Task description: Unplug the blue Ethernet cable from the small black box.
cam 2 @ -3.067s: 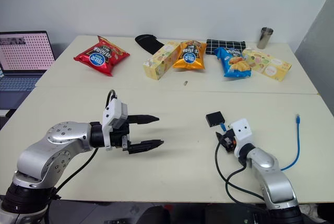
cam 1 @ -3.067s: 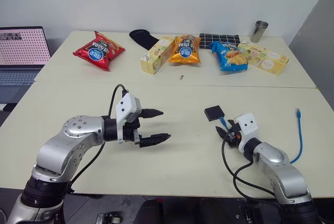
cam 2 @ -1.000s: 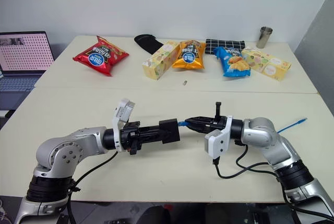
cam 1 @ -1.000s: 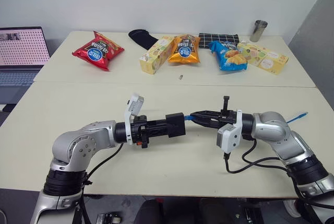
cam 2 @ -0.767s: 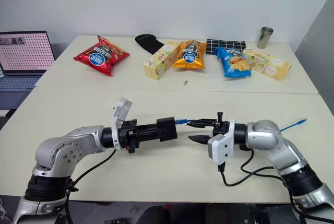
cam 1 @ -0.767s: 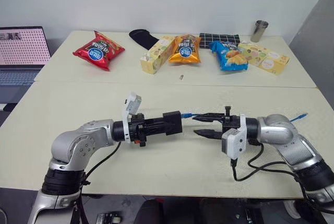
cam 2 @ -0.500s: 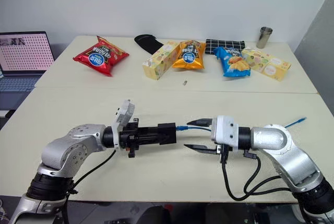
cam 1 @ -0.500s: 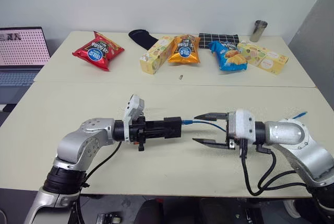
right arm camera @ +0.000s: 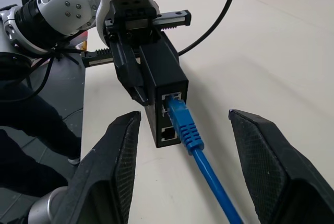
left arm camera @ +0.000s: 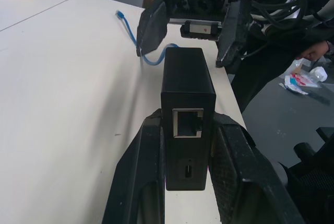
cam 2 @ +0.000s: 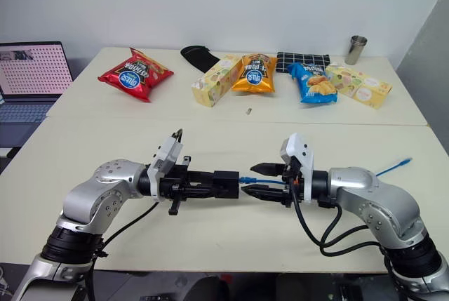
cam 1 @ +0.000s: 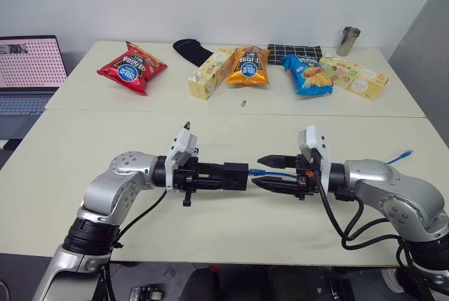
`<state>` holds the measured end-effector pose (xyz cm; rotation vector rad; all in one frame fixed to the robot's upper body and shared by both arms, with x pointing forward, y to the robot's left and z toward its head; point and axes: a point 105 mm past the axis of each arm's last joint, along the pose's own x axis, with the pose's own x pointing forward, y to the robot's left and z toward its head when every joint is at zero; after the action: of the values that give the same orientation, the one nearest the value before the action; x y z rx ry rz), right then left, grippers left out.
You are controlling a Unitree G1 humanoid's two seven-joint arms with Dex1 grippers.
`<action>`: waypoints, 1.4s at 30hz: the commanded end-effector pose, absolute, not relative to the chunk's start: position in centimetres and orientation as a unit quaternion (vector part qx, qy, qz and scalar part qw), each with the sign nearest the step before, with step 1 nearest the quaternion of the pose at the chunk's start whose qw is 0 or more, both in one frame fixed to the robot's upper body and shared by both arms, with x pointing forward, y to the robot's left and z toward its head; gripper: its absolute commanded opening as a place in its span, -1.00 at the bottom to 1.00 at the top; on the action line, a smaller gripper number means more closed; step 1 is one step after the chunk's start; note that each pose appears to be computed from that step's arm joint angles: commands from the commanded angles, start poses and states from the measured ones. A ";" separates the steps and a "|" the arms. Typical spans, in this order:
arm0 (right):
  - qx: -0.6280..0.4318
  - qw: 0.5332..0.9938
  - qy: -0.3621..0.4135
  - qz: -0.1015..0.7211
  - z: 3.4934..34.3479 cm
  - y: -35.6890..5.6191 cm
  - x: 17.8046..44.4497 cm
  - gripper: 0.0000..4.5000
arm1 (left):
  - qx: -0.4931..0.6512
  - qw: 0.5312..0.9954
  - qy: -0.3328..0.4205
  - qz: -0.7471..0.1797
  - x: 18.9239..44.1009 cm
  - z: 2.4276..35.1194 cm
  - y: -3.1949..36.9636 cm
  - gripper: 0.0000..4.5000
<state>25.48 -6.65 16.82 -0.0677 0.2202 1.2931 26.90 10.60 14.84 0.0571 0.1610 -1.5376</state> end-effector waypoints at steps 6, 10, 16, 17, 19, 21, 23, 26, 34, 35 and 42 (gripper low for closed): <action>-0.026 0.776 0.100 0.622 17.4 -5.9 25.2 0.27 | 0.036 0.712 0.058 -0.699 26.5 15.5 10.2 -0.65; -0.025 0.775 0.102 0.624 17.4 -5.9 25.3 0.19 | 0.036 0.712 0.058 -0.699 26.4 15.5 10.2 -0.65; -0.036 0.767 0.108 0.632 17.3 -5.9 25.3 -0.41 | 0.041 0.704 0.058 -0.706 26.1 15.5 10.1 -0.65; -0.036 0.766 0.108 0.633 17.3 -5.9 25.4 -0.54 | 0.044 0.702 0.058 -0.708 26.1 15.5 10.1 -0.65; -0.039 0.764 0.108 0.635 17.3 -5.9 25.4 -0.77 | 0.042 0.701 0.056 -0.710 26.0 15.5 10.0 -0.65; -0.041 0.760 0.109 0.639 17.3 -5.8 25.5 -0.94 | 0.045 0.692 0.057 -0.718 25.7 15.4 9.8 -0.65; -0.042 0.756 0.112 0.644 17.3 -5.8 25.5 -0.98 | 0.048 0.682 0.059 -0.727 25.3 15.3 9.7 -0.65; -0.041 0.747 0.121 0.652 17.4 -5.8 25.7 -0.98 | 0.057 0.660 0.067 -0.746 24.4 14.9 9.6 -0.65; -0.015 0.744 0.158 0.649 17.2 -7.0 26.4 -0.98 | 0.092 0.665 0.077 -0.737 24.6 13.4 10.5 -0.65; -0.015 0.751 0.163 0.640 17.0 -7.7 26.6 -0.98 | 0.095 0.678 0.081 -0.724 25.0 13.1 11.1 -0.65; -0.037 0.814 0.140 0.562 16.4 -10.8 28.8 -0.98 | 0.086 0.757 0.094 -0.641 27.1 12.2 14.7 -0.65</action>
<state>28.44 -10.73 15.38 -0.0484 0.3785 1.2216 26.48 14.21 10.90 0.1568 0.2659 -1.4387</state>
